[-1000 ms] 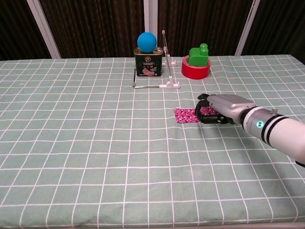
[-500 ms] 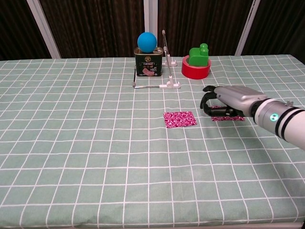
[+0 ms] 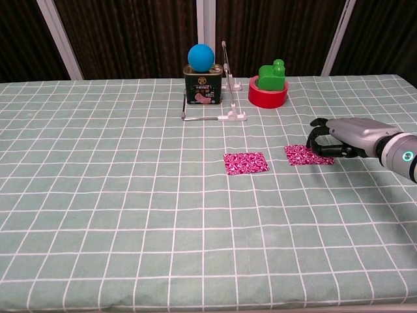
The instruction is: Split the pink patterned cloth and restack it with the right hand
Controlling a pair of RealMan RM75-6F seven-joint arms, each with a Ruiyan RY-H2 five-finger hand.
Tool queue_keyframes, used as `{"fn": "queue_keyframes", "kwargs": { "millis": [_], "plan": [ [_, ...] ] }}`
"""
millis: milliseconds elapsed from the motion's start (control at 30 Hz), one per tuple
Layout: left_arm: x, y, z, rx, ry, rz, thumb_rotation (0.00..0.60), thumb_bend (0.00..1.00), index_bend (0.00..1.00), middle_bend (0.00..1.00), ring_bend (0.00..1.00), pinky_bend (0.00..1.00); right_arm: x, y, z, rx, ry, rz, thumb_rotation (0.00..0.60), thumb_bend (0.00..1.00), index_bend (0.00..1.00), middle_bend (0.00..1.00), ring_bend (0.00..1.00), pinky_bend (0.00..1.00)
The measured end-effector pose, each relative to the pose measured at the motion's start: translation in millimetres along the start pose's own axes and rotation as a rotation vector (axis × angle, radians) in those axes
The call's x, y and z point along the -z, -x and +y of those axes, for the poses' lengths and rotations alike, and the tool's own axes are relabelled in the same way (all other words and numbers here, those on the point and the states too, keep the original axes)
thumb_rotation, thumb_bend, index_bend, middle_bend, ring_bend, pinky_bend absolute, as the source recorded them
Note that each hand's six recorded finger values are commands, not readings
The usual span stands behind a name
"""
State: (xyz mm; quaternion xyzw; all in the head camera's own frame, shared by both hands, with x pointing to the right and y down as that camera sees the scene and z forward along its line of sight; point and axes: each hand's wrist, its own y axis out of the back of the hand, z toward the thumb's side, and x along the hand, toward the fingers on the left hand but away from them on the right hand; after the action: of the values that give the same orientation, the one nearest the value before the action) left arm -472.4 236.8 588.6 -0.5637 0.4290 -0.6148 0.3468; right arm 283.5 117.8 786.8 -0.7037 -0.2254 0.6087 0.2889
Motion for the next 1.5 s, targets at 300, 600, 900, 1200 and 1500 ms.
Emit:
{"fn": "queue_keyframes", "kwargs": {
  "millis": [300,600,900,1200,1500],
  "plan": [
    [-2.4,-0.3,0.0,0.002,0.000,-0.004,0.600,0.06,0.18,0.13,0.13,0.15,0.1,-8.2,-9.4,-0.025,-0.019,0.034,0.088,0.54,0.28,0.00,0.00,0.00],
    [-4.3,-1.3,0.1,0.001,0.001,-0.009,0.600,0.06,0.18,0.13,0.13,0.15,1.1,-40.1,-17.0,-0.056,-0.040,0.095,0.085,0.54,0.28,0.00,0.00,0.00],
    [-0.1,1.8,-2.2,0.007,0.004,0.004,0.600,0.06,0.18,0.13,0.13,0.15,9.1,-51.7,-1.0,-0.026,-0.031,0.093,0.080,0.54,0.28,0.00,0.00,0.00],
    [1.7,3.9,-2.0,0.005,0.004,0.007,0.600,0.06,0.18,0.13,0.13,0.15,3.0,-32.5,-9.4,-0.035,-0.059,0.082,0.084,0.54,0.28,0.00,0.00,0.00],
    [1.7,3.8,-2.4,0.005,0.005,0.006,0.600,0.06,0.19,0.13,0.13,0.15,-0.6,-36.3,-17.0,-0.052,-0.085,0.102,0.086,0.54,0.28,0.00,0.00,0.00]
  ]
}}
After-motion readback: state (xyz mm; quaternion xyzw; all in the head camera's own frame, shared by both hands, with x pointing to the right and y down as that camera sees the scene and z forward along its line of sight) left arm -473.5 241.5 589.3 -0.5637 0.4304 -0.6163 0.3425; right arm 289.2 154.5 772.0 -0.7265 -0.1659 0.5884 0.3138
